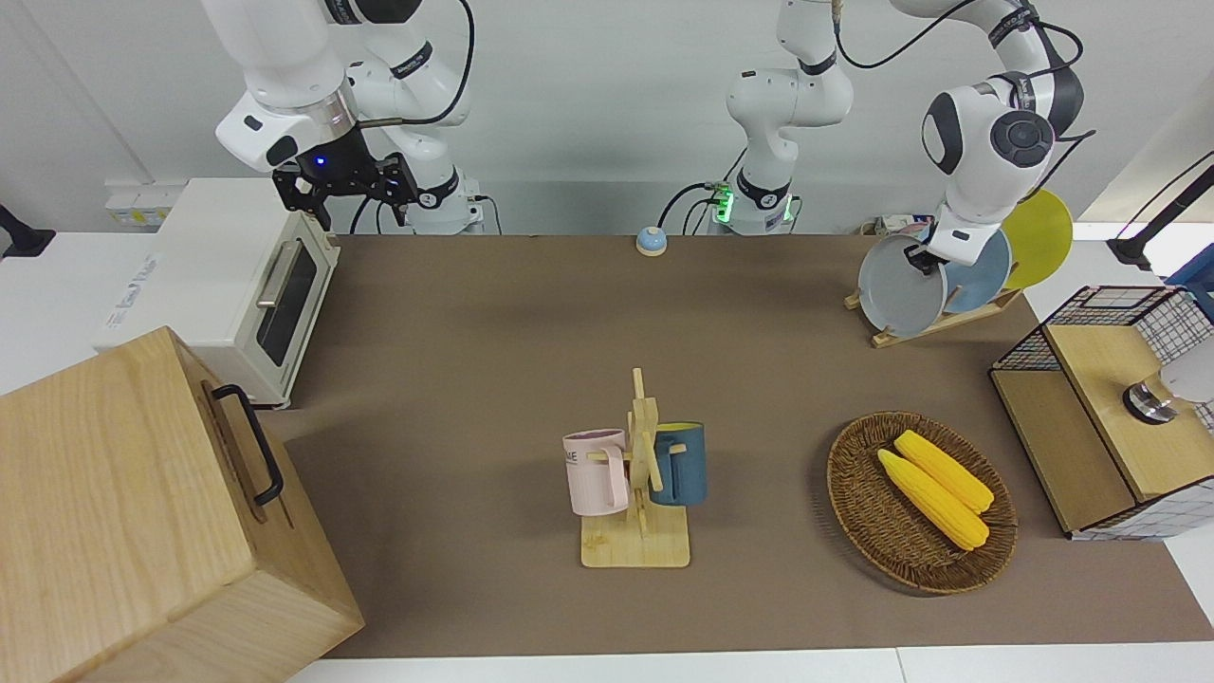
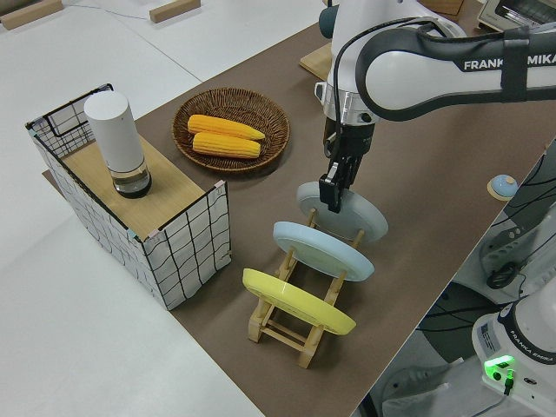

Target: Pick gray plate from low plate rack and place it on table with left arm

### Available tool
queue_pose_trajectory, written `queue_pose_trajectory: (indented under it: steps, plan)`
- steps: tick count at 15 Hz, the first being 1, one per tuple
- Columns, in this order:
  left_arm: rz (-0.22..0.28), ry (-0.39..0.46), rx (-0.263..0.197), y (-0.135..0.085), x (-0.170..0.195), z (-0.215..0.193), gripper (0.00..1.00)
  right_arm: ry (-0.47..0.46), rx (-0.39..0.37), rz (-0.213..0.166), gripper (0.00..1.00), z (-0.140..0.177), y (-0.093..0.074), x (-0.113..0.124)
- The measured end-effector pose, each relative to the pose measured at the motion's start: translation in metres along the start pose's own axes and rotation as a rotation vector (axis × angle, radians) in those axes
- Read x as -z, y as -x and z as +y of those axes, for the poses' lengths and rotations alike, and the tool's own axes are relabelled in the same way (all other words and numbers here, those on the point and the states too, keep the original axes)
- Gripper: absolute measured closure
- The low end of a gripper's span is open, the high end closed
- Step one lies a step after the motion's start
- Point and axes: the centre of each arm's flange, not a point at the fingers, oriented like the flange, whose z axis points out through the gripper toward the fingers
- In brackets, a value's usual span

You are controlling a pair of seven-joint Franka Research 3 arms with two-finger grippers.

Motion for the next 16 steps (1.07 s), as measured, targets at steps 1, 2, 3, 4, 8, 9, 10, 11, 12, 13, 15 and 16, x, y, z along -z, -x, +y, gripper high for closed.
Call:
queue_pose_trajectory:
  steps: [1,2,3,4,8,9,10,11,12,13,15,16]
  plan:
    - [0.003,0.006,-0.007,0.001,0.002,0.0,0.86,0.0,0.0,0.0,0.01,0.0,0.0,0.0]
    - [0.004,0.016,-0.013,0.001,0.004,-0.001,0.86,0.0,0.0,0.0,0.01,0.0,0.0,0.0]
    - [0.003,0.024,-0.016,0.001,0.005,-0.002,0.86,0.0,0.0,0.0,0.01,0.0,0.0,0.0]
    - [-0.003,0.029,-0.02,0.002,0.007,-0.004,0.86,0.0,0.0,0.0,0.01,0.0,0.0,0.0]
    - [-0.02,0.035,-0.033,0.003,0.02,-0.012,0.86,0.0,0.0,0.0,0.01,0.0,0.0,0.0]
    - [-0.019,0.035,-0.036,0.003,0.023,-0.013,0.86,0.0,0.0,0.0,0.01,0.0,0.0,0.0]
    - [-0.018,0.034,-0.039,0.003,0.026,-0.014,0.86,0.0,0.0,0.0,0.01,0.0,0.0,0.0]
    - [-0.021,0.034,-0.04,0.003,0.03,-0.016,0.86,0.0,0.0,0.0,0.01,0.0,0.0,0.0]
    - [-0.025,0.033,-0.039,0.004,0.035,-0.019,0.86,0.0,0.0,0.0,0.01,0.0,0.0,0.0]
    - [-0.029,0.033,-0.036,0.005,0.042,-0.022,0.86,0.0,0.0,0.0,0.01,0.0,0.0,0.0]
    - [-0.028,0.032,-0.027,0.007,0.06,-0.03,0.86,0.0,0.0,0.0,0.01,0.0,0.0,0.0]
    - [-0.022,0.032,-0.02,0.008,0.071,-0.034,0.86,0.0,0.0,0.0,0.01,0.0,0.0,0.0]
